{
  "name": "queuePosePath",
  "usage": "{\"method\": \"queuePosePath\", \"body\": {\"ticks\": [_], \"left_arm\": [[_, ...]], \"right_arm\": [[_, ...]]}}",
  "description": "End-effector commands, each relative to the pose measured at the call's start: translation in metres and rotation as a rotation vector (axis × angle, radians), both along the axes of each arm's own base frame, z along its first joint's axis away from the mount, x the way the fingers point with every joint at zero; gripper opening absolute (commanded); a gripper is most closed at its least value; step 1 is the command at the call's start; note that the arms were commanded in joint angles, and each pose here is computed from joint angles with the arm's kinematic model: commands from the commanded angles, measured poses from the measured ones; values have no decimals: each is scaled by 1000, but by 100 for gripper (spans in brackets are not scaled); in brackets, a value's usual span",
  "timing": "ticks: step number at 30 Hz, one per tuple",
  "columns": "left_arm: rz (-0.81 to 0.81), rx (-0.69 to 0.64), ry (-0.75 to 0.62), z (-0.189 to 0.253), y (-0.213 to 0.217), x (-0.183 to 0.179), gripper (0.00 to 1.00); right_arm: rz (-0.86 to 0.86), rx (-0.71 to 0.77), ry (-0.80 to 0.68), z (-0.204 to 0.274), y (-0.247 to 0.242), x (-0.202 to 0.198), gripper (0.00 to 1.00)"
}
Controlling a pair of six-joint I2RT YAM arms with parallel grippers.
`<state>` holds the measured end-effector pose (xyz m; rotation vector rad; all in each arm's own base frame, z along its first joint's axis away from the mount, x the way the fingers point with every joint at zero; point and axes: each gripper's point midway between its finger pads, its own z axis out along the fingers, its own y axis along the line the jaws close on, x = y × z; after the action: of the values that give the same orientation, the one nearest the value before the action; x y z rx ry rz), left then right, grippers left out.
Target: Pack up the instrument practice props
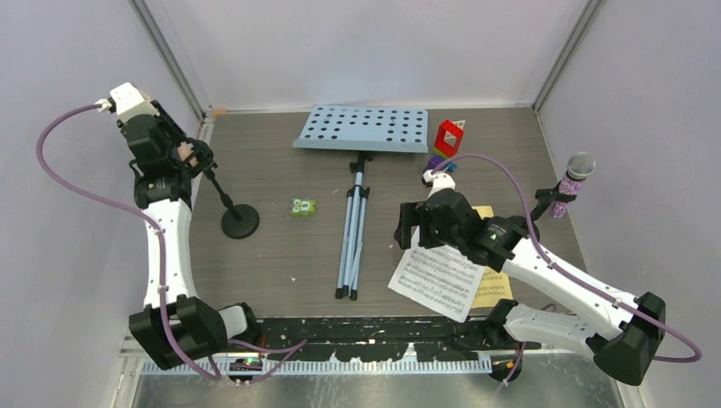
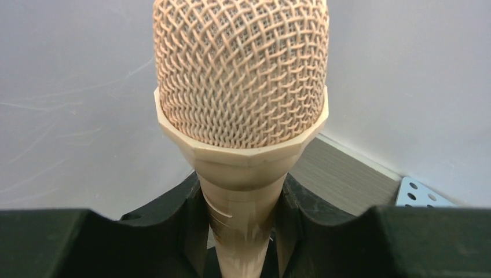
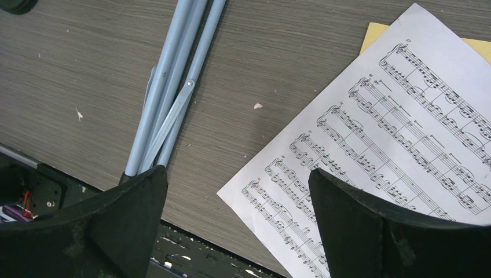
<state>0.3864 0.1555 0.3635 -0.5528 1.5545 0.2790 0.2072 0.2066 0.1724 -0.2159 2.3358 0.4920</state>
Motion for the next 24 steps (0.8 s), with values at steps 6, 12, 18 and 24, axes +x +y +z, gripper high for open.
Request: {"method": "queuePosePath", "body": {"ticks": [6,12,18,24], "left_arm": [[-14,140,-224,97,-10,-35,7],[-76,141,-233,118,-23,-37,0],[-348,66,-290,166,-85,-53,0],[-623,-77,-226,176,-157,-68,0]], "right_arm": [[-8,66,-15,15,3,-2,95],[-10,74,-15,15,2,-4,96],[-15,69,-11,14,0,-5,96],[-69,117,-62,29,-7,-2,96]]}}
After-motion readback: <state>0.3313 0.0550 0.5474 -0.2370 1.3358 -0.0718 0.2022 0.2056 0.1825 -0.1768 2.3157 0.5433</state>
